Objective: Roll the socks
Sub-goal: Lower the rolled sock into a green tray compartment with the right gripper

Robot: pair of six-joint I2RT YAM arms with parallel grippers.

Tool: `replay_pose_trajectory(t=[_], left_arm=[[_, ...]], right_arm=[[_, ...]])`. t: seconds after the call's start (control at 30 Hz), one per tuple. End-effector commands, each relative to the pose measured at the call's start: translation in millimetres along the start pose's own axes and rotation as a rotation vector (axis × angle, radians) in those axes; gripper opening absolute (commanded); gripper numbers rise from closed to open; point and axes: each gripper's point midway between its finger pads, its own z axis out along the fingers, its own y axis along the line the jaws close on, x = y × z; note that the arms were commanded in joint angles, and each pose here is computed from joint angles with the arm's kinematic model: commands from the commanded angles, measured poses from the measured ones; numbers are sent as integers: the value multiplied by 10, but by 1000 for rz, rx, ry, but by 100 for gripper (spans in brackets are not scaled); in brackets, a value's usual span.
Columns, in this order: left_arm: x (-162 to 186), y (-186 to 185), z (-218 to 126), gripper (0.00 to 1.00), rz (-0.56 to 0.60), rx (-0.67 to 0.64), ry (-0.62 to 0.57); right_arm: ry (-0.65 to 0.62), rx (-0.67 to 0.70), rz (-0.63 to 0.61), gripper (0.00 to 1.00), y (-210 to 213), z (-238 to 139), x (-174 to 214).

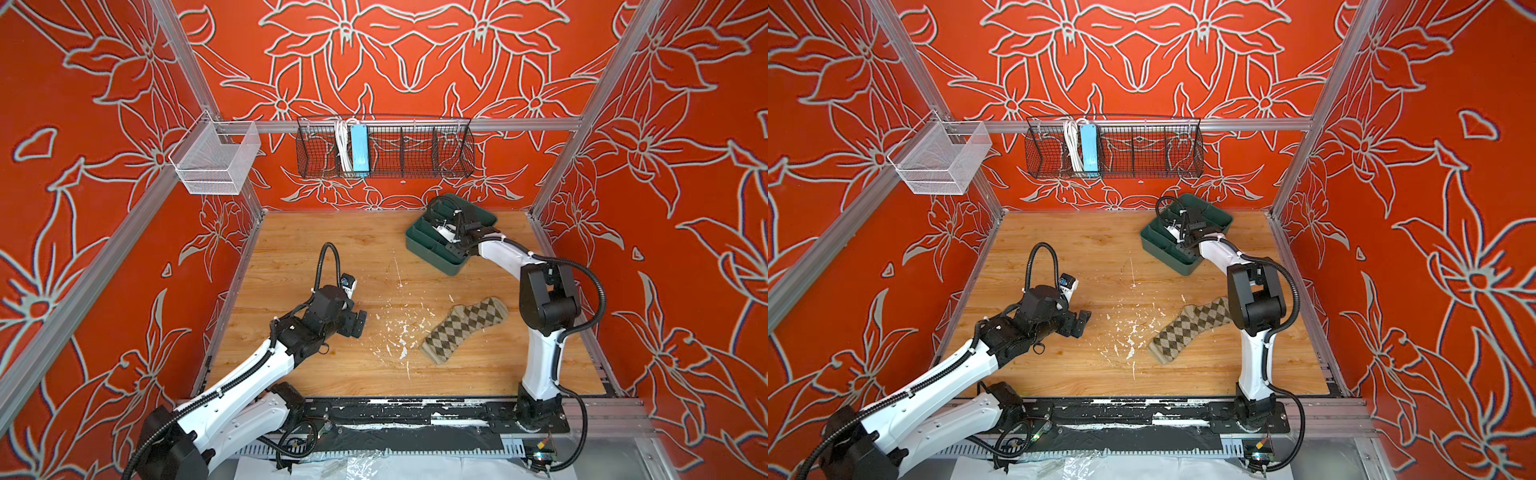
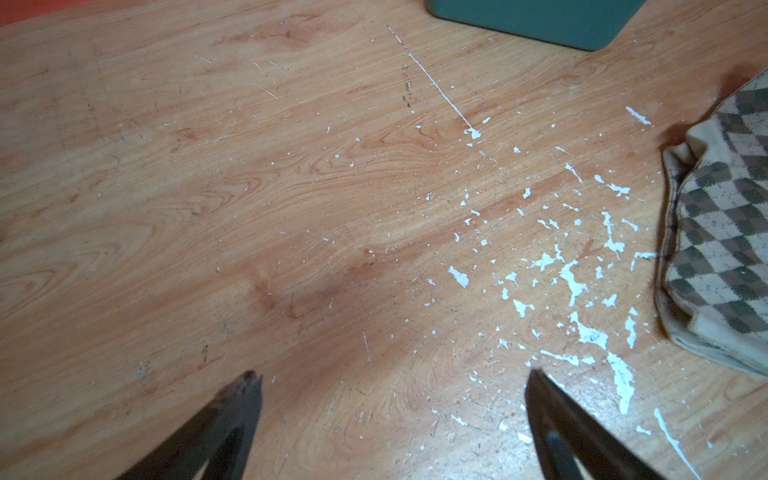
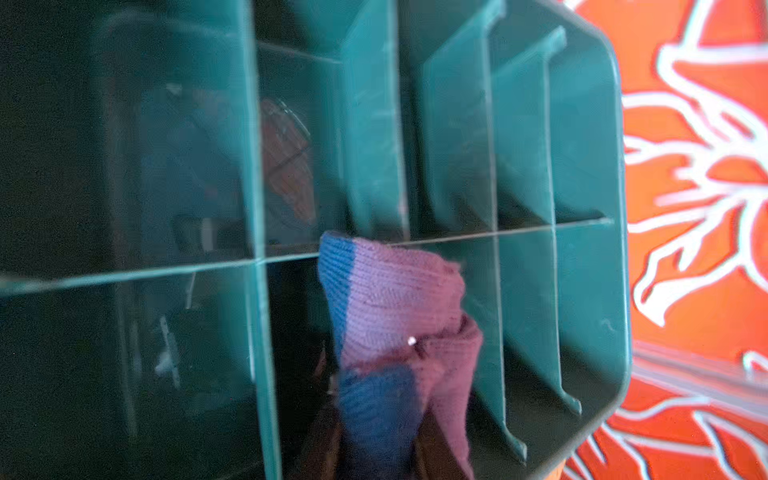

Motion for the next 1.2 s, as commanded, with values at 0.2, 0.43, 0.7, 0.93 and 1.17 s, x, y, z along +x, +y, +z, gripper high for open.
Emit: replay_pose_trajectory(t=[0.2, 0.43, 0.7, 0.93, 1.17], left_arm=[[-114, 130, -258, 97, -49, -52, -67], [-90, 263, -471, 97, -70, -102, -98], [-117, 384, -823, 97, -98, -130, -161], [-100, 448, -1017, 97, -136, -140, -196], [-67, 470, -1089, 97, -198, -134, -212]], right_arm=[[-44, -347, -262, 0, 1544, 87, -354], [-199, -531, -556, 0, 2493, -468, -611], [-230, -765, -693, 0, 2836, -1123, -319], [-95, -875, -654, 0, 2857, -1130, -173], [-44, -849, -590, 0, 2935, -854, -167]])
